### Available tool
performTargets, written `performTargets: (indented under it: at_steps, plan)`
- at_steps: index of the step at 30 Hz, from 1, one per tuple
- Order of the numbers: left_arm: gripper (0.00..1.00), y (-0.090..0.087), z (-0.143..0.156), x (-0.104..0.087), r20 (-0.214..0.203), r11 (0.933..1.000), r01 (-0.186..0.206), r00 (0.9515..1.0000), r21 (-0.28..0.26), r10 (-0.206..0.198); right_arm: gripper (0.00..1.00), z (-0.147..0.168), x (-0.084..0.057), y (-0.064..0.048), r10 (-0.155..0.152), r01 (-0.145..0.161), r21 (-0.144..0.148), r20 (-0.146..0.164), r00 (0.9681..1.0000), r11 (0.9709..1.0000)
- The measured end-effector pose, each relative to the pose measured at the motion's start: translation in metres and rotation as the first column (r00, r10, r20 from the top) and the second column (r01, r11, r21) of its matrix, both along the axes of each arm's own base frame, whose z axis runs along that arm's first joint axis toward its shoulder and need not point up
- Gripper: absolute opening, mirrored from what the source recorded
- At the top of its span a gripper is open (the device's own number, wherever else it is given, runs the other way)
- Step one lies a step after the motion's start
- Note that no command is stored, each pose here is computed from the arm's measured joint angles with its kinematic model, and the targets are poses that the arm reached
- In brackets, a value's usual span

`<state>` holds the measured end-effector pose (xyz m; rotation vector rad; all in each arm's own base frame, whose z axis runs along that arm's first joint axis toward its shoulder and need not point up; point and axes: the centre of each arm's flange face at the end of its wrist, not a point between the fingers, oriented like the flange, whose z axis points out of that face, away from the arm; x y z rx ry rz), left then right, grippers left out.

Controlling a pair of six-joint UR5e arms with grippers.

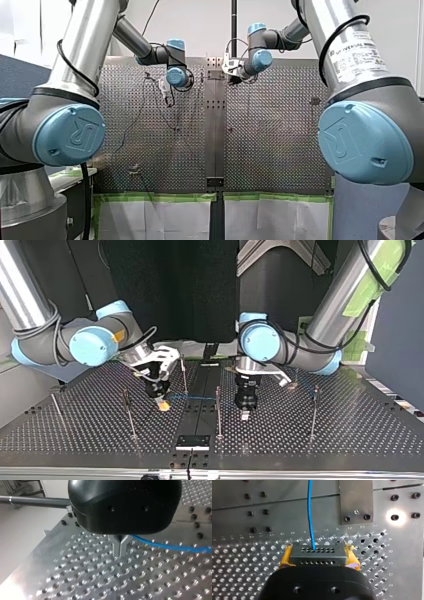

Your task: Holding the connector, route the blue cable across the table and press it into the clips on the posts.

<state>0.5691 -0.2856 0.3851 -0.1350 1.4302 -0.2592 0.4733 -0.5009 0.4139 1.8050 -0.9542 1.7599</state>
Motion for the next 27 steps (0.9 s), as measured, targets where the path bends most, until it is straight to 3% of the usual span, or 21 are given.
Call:
performTargets:
  at_steps: [5, 13, 15, 16, 17, 18, 20, 21, 23, 25, 27]
  plan:
    - [0.01, 0.004, 0.002, 0.005, 0.003, 1.0000, -0.001, 1.0000, -0.002, 0.001, 0.00, 0.009, -0.003, -0.008, -0.005, 0.005, -0.017, 0.012, 0.9999, 0.9998]
    - [0.01, 0.004, -0.001, 0.001, -0.031, 0.9997, -0.017, 0.9994, 0.020, 0.017, 0.00, 0.012, -0.007, -0.014, -0.012, 0.012, -0.021, 0.015, 0.9998, 0.9997]
    - [0.17, 0.004, -0.003, -0.002, -0.047, 0.9991, -0.027, 0.9985, 0.032, 0.029, 0.00, 0.012, -0.007, -0.014, -0.011, 0.012, -0.020, 0.015, 0.9998, 0.9997]
    - [0.17, 0.003, -0.003, -0.003, -0.055, 0.9988, -0.033, 0.9979, 0.037, 0.035, 0.00, 0.012, -0.007, -0.014, -0.011, 0.011, -0.020, 0.015, 0.9998, 0.9997]
    - [0.33, 0.003, -0.004, -0.004, -0.062, 0.9984, -0.039, 0.9972, 0.041, 0.041, 0.00, 0.012, -0.007, -0.014, -0.011, 0.011, -0.020, 0.015, 0.9998, 0.9997]
    - [0.33, 0.003, -0.005, -0.006, -0.071, 0.9978, -0.045, 0.9963, 0.047, 0.049, 0.00, 0.012, -0.007, -0.014, -0.011, 0.011, -0.020, 0.015, 0.9998, 0.9997]
    - [0.53, 0.003, -0.006, -0.009, -0.085, 0.9967, -0.056, 0.9946, 0.059, 0.061, 0.00, 0.012, -0.007, -0.014, -0.011, 0.011, -0.019, 0.015, 0.9998, 0.9998]
    - [0.53, 0.002, -0.007, -0.010, -0.094, 0.9957, -0.063, 0.9932, 0.069, 0.069, 0.00, 0.012, -0.007, -0.014, -0.011, 0.011, -0.019, 0.014, 0.9998, 0.9998]
    - [0.68, 0.002, -0.009, -0.013, -0.106, 0.9940, -0.072, 0.9911, 0.083, 0.081, 0.00, 0.012, -0.007, -0.014, -0.011, 0.011, -0.019, 0.014, 0.9998, 0.9998]
    - [0.72, 0.001, -0.010, -0.017, -0.122, 0.9918, -0.083, 0.9881, 0.097, 0.094, 0.00, 0.012, -0.007, -0.013, -0.011, 0.011, -0.020, 0.013, 0.9999, 0.9998]
    - [0.95, -0.001, -0.010, -0.021, -0.135, 0.9899, -0.085, 0.9858, 0.113, 0.100, 0.00, 0.012, -0.007, -0.013, -0.011, 0.011, -0.020, 0.011, 0.9999, 0.9997]
